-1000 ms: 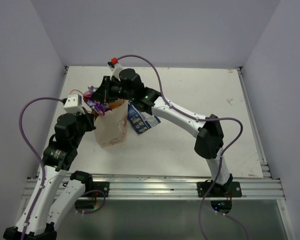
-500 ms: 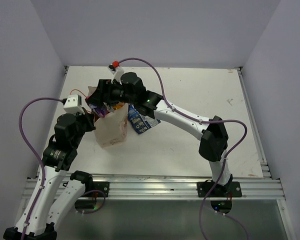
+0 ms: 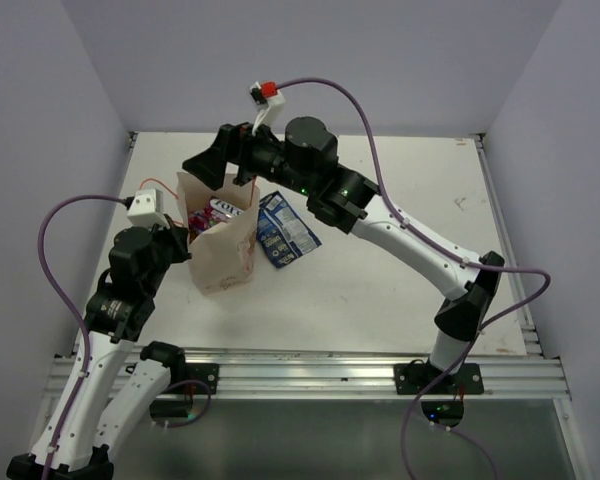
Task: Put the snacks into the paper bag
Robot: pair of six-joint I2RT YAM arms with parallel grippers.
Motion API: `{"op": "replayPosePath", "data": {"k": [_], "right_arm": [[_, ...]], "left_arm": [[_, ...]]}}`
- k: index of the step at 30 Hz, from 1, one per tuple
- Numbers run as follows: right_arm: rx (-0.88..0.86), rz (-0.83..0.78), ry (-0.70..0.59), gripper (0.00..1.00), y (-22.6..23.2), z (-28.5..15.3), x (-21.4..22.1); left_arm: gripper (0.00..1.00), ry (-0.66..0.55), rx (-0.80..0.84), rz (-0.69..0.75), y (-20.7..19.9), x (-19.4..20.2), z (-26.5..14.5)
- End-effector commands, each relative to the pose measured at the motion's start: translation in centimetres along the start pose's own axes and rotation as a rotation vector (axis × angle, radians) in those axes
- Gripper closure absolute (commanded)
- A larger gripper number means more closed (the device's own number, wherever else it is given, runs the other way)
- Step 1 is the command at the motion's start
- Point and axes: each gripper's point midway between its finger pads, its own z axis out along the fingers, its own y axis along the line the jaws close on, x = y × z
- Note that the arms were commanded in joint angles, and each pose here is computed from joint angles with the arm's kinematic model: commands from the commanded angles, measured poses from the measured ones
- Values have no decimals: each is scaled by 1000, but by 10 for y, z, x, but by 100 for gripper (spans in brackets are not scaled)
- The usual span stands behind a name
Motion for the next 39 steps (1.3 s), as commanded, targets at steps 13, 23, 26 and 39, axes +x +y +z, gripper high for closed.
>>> {"op": "replayPosePath", "data": {"k": [13,23,26,39], "right_arm": [[723,-154,167,2,-187,-114,136],[774,-171,274,3,-264,-68,199],[791,-187,318,3,-286,-50,216],[866,-182,493,7,-342,-43,273]], "left_arm": [[100,-39,22,18,-5,-10,2],[100,-35,13,22,-3,-9,3],[100,-36,11,25,-3,-9,3],[100,-40,17,27,-4,-10,3]]}}
